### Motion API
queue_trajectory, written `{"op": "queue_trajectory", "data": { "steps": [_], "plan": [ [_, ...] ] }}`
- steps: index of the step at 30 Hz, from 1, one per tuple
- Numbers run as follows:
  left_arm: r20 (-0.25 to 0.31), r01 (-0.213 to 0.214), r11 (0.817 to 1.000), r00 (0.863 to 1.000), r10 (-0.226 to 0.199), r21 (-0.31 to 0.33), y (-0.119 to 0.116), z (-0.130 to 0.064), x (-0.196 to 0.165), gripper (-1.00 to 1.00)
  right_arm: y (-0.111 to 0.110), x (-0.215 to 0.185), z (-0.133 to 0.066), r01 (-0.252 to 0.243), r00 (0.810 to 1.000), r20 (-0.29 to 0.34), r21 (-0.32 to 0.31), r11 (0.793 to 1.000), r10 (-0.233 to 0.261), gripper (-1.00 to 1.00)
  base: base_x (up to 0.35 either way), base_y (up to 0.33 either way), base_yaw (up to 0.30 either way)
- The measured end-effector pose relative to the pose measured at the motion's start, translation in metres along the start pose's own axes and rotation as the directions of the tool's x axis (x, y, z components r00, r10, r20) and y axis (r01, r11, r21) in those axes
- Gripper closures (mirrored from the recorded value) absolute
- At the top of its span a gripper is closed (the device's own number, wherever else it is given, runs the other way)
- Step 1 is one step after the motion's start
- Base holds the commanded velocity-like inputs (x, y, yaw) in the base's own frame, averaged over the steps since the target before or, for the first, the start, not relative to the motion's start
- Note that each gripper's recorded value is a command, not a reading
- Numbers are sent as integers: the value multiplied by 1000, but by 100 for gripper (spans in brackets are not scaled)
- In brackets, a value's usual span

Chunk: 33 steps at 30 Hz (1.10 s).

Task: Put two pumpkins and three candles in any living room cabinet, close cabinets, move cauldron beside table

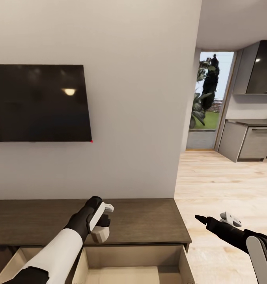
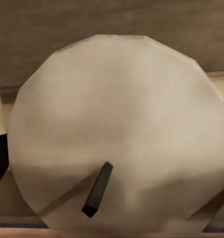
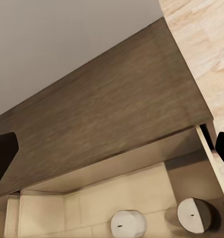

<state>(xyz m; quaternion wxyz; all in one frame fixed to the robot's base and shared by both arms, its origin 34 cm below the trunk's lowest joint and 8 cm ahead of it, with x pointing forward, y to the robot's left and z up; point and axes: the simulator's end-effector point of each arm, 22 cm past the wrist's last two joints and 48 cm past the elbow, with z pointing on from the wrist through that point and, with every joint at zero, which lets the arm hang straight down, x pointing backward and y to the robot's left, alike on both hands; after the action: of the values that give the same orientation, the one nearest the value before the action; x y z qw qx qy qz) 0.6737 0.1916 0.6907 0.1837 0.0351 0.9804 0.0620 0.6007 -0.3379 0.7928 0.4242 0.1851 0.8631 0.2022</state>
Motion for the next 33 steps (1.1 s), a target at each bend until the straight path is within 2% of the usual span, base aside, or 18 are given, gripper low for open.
{"op": "queue_trajectory", "data": {
  "steps": [11,33],
  "plan": [
    [1,4,1000,1000,-4,14,-5,18,10,100,-11,15,10,0,1000,0,1,1000,0,-100,0,0,0],
    [1,0,1000,1000,0,2,-9,57,32,100,-35,49,29,-1,1000,0,1,1000,1,-100,0,0,0]
  ]
}}
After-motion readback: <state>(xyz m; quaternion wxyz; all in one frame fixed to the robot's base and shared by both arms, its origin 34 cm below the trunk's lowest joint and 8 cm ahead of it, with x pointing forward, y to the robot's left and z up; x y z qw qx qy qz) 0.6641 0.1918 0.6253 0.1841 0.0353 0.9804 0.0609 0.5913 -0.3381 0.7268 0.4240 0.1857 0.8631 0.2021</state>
